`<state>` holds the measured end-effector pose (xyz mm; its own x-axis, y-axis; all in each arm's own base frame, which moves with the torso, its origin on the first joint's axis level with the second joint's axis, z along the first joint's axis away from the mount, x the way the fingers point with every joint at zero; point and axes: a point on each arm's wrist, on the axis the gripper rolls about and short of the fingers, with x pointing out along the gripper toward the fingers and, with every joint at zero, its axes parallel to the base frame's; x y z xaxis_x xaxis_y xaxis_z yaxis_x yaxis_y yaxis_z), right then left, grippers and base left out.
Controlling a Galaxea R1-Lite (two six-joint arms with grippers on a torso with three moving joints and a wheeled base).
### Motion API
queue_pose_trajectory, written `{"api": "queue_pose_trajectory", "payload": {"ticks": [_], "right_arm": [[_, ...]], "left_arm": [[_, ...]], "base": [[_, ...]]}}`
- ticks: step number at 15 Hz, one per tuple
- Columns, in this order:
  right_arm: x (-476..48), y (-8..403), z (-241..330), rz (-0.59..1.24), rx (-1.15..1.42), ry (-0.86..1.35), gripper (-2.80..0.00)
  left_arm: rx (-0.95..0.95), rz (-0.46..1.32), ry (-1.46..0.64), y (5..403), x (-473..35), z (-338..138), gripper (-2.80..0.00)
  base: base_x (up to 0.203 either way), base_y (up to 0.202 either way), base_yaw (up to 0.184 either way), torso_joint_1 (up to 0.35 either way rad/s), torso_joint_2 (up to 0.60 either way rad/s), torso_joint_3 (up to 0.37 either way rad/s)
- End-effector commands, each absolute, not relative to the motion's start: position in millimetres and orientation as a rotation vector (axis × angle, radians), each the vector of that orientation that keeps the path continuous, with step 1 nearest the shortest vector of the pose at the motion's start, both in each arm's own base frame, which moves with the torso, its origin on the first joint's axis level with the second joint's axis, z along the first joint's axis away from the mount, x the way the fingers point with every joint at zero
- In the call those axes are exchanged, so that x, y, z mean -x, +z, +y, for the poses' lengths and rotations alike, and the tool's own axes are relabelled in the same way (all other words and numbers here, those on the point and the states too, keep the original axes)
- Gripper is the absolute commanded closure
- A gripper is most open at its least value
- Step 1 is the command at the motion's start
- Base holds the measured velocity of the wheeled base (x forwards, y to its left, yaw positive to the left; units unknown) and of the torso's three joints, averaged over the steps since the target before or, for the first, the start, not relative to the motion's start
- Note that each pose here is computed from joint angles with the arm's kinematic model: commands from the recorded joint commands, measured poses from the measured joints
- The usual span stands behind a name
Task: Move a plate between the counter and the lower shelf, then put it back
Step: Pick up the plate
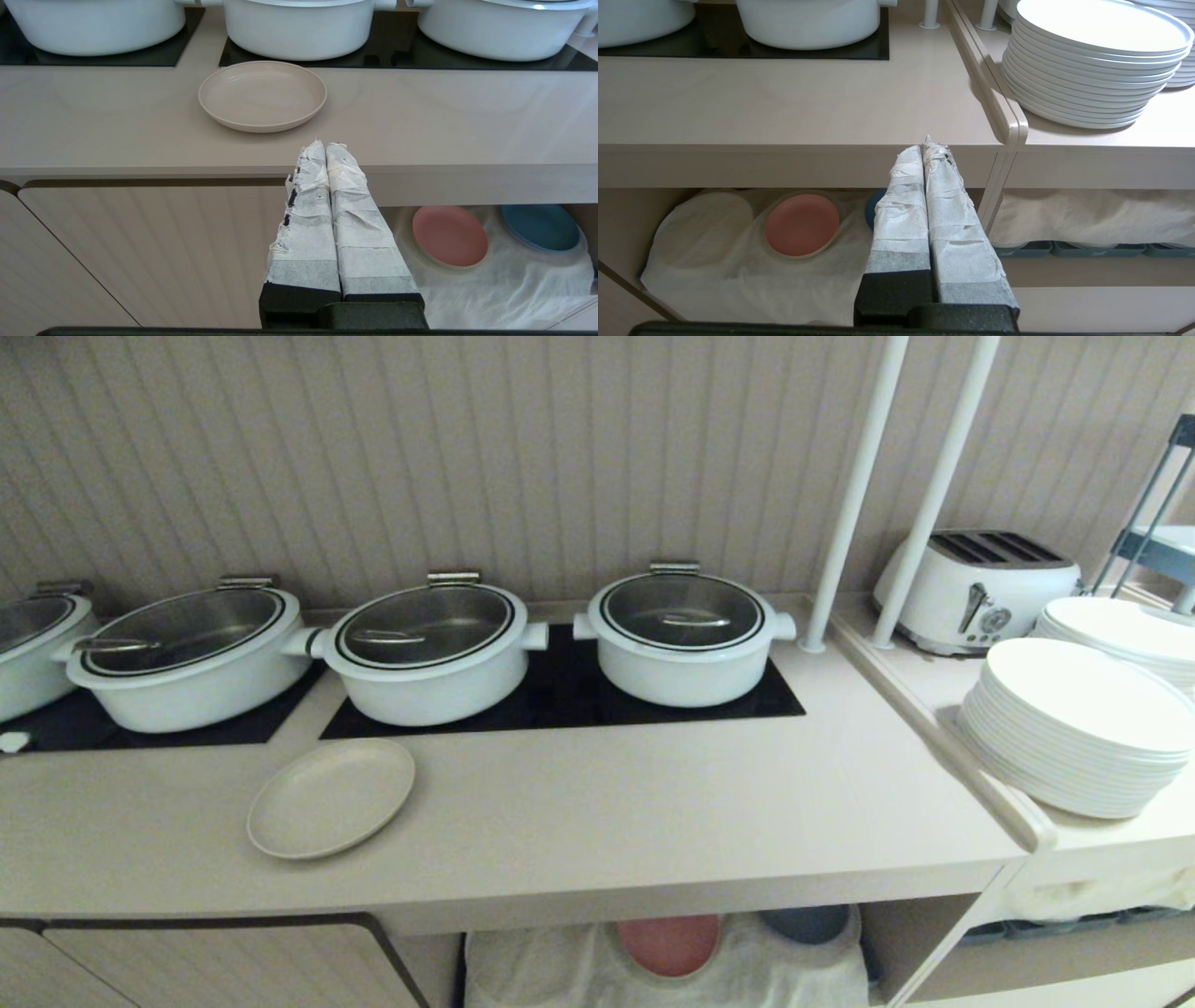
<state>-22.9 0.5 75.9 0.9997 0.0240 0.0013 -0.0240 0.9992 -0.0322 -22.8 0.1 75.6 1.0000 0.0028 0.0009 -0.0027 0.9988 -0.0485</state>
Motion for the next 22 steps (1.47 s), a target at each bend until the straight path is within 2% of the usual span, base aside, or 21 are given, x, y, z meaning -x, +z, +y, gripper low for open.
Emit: {"api": "queue_pose_trajectory", "payload": {"ticks": [1, 22], "right_arm": [[22.9, 75.9, 0.6, -0.002, 0.032, 0.025, 0.0], [22.8, 75.8, 0.6, 0.0, 0.037, 0.025, 0.0]], "left_arm": [[0.048, -0.002, 0.003, 75.6, 22.8, 0.1, 0.0], [0.048, 0.0, 0.003, 75.5, 22.8, 0.1, 0.0]], "base": [[0.0, 0.0, 0.0, 0.0, 0.0, 0.0], [0.0, 0.0, 0.0, 0.0, 0.0, 0.0]]}}
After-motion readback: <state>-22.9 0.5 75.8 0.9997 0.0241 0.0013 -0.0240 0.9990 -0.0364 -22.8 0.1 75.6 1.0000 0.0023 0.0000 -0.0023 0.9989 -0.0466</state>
